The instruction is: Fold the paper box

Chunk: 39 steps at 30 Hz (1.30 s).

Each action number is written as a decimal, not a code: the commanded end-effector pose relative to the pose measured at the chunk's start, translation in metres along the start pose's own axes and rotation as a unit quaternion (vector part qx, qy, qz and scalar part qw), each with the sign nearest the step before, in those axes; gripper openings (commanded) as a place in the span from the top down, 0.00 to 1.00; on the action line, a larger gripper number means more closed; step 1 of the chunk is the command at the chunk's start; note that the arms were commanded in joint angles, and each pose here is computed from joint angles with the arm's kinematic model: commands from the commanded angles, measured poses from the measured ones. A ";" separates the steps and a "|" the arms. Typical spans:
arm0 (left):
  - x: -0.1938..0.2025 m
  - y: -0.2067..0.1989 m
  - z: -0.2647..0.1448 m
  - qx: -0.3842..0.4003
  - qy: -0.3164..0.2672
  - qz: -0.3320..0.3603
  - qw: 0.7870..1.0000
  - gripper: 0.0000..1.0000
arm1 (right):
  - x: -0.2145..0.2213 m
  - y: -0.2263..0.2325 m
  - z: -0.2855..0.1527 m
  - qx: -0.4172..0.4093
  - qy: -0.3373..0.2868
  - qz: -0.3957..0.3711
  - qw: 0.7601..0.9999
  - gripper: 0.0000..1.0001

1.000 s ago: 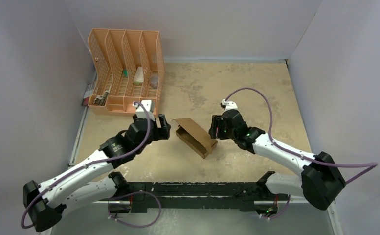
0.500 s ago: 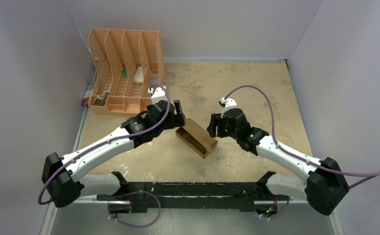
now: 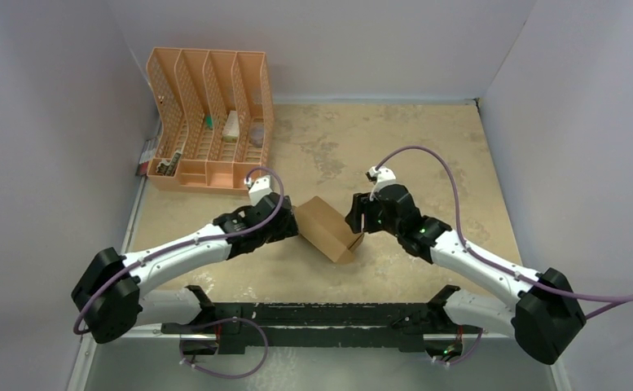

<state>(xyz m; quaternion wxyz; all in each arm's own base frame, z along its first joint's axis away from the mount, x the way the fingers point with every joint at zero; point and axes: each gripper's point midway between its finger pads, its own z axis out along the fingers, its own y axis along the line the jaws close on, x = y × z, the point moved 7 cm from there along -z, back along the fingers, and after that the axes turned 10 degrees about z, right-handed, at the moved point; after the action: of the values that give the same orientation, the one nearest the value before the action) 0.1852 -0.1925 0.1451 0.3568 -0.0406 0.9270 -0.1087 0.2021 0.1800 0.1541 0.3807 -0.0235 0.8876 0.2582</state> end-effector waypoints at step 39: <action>-0.135 -0.008 0.043 0.051 -0.047 0.121 0.990 0.24 | -0.034 0.010 0.018 0.037 0.006 -0.081 0.996 0.32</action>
<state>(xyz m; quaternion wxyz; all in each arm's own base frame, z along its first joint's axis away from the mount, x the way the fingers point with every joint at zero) 0.2844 -0.1723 0.1953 0.4179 -0.0328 0.9013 -0.1091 0.2581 0.2033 0.1846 0.4406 -0.1488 0.8655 0.1864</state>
